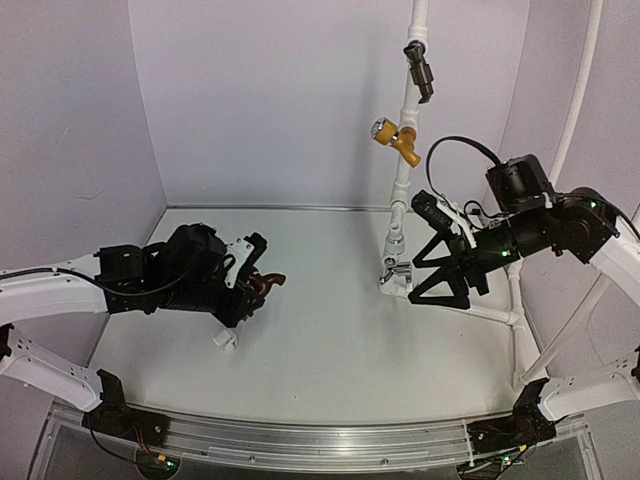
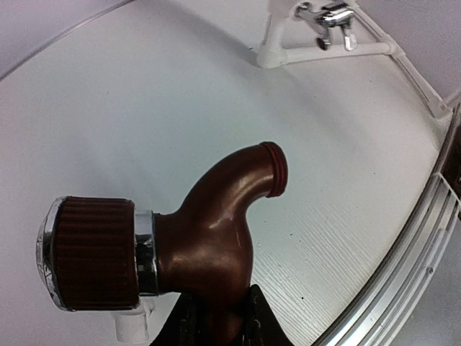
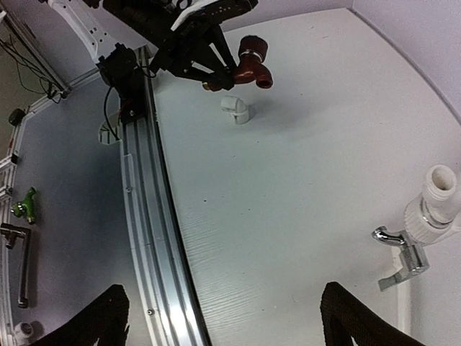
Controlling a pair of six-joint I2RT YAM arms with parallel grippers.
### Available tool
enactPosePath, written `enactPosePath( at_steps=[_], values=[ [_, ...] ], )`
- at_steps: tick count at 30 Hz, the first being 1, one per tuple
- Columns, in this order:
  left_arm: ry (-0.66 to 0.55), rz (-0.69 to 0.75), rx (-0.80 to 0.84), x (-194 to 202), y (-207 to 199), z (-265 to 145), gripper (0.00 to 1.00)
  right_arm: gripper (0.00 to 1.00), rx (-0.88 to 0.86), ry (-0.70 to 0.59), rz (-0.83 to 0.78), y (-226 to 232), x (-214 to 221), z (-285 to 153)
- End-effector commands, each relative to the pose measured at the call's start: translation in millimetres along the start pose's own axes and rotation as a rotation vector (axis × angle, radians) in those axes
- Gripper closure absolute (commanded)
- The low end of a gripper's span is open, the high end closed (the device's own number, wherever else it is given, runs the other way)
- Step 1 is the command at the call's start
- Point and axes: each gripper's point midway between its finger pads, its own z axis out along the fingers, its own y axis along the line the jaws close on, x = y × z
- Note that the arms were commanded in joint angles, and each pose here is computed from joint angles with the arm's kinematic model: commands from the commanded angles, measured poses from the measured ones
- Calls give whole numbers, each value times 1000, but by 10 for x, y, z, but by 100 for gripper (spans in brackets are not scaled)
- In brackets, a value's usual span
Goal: Install the water faucets
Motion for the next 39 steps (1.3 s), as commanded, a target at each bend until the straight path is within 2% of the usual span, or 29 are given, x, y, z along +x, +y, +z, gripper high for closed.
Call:
enactPosePath(
  at_steps=[1, 4, 7, 11, 18, 23, 30, 39],
  values=[
    [-147, 224, -42, -281, -255, -176, 100, 10, -80, -74, 74, 128, -292, -65],
    [-116, 287, 31, -296, -544, -161, 100, 10, -11, -92, -15, 45, -356, -133],
    [-94, 291, 203, -375, -942, -212, 100, 16, 59, -134, -162, 22, -426, -282],
    [-85, 268, 418, -449, -1340, -389, 100, 16, 162, -207, -334, 8, -509, -500],
    [-57, 239, 671, -502, -1728, -723, 100, 18, 295, -282, -644, 63, -613, -809],
    [3, 230, 789, -485, -1922, -828, 99, 21, 318, -317, -866, 143, -721, -868],
    [27, 235, 902, -500, -2080, -957, 97, 24, 296, -273, -1177, 207, -618, -718],
    [57, 221, 945, -597, -2174, -890, 96, 29, 211, -295, -1326, 357, -496, -474]
  ],
)
